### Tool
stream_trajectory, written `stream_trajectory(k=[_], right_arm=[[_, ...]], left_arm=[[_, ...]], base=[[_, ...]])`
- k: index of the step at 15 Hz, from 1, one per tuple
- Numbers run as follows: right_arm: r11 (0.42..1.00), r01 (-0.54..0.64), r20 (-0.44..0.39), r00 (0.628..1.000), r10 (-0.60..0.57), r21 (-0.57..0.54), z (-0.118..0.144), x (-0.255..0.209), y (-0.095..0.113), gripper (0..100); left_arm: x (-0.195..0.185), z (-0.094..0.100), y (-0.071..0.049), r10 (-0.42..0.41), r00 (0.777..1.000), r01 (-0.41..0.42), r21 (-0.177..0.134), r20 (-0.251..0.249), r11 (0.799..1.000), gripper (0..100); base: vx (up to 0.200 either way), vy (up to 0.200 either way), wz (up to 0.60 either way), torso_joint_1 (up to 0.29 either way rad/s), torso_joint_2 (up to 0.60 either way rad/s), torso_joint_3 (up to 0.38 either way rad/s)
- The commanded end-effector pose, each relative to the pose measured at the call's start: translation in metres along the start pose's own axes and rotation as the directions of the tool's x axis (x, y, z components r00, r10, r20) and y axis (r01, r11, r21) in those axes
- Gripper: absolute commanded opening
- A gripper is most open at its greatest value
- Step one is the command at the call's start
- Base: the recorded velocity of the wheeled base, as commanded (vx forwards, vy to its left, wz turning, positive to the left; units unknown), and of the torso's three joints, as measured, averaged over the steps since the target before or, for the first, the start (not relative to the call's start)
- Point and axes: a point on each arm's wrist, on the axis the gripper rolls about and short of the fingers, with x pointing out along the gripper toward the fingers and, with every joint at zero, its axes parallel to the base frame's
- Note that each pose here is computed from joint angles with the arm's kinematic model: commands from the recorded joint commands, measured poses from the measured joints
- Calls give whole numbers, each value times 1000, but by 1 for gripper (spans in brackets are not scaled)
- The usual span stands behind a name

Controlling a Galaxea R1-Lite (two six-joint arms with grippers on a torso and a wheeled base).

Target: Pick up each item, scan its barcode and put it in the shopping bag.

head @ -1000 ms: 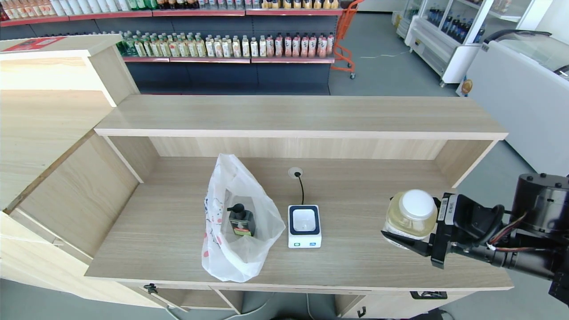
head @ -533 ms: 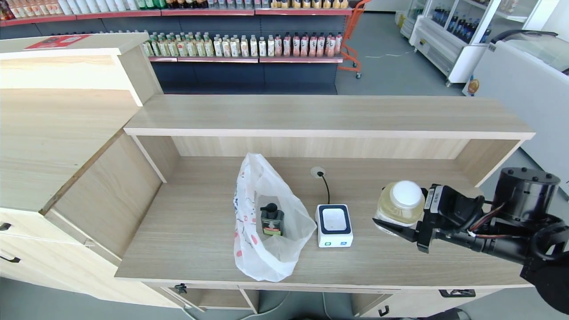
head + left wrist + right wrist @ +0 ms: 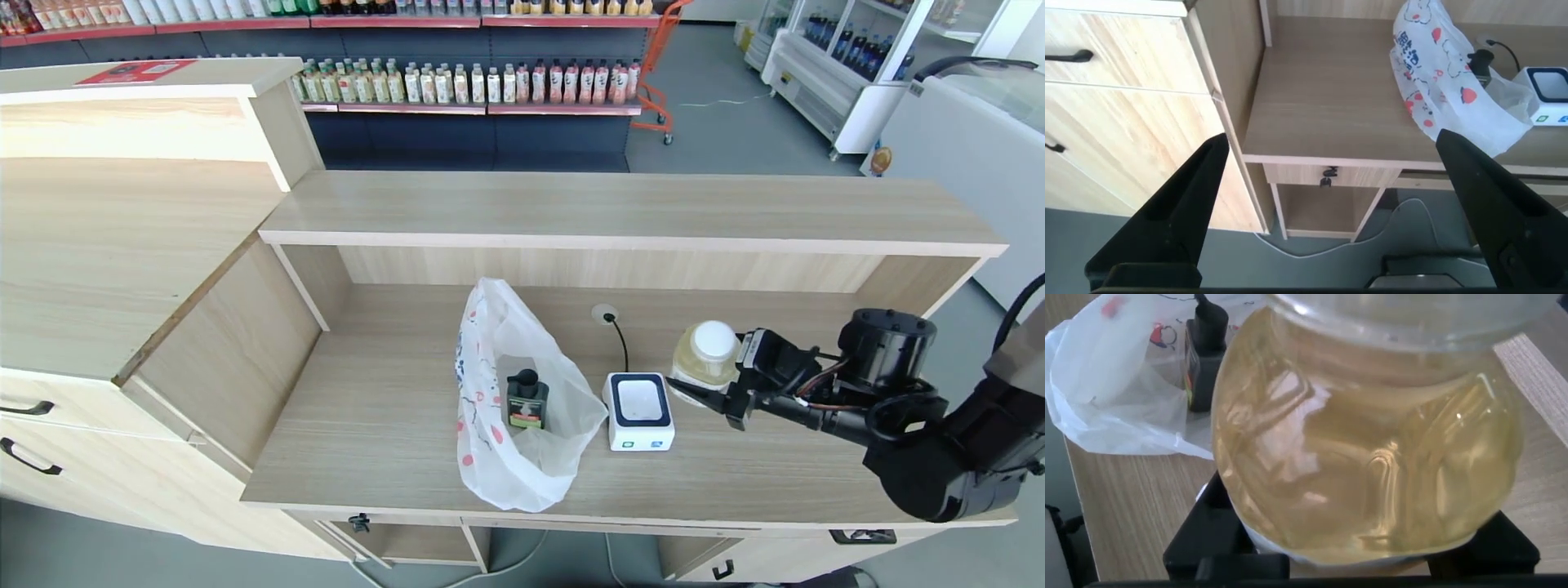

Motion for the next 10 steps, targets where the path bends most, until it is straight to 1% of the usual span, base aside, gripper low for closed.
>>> stream_trajectory(k=[1,6,10], right_arm=[[1000,-15,-10,1000,15,15,-22,17,2,0],[999,-40,45,998,40,-3,-49,43,-1,0],[997,-78,76,994,78,-4,-65,55,4,0]], left_arm=[[0,0,0,0,1000,0,-1,1,1000,100],[0,0,0,2,1000,-2,-1,1,1000,100],[0,0,0,0,1000,0,-1,1,1000,100]], base=[[0,0,0,0,0,0],[0,0,0,0,0,0],[0,0,0,0,0,0]])
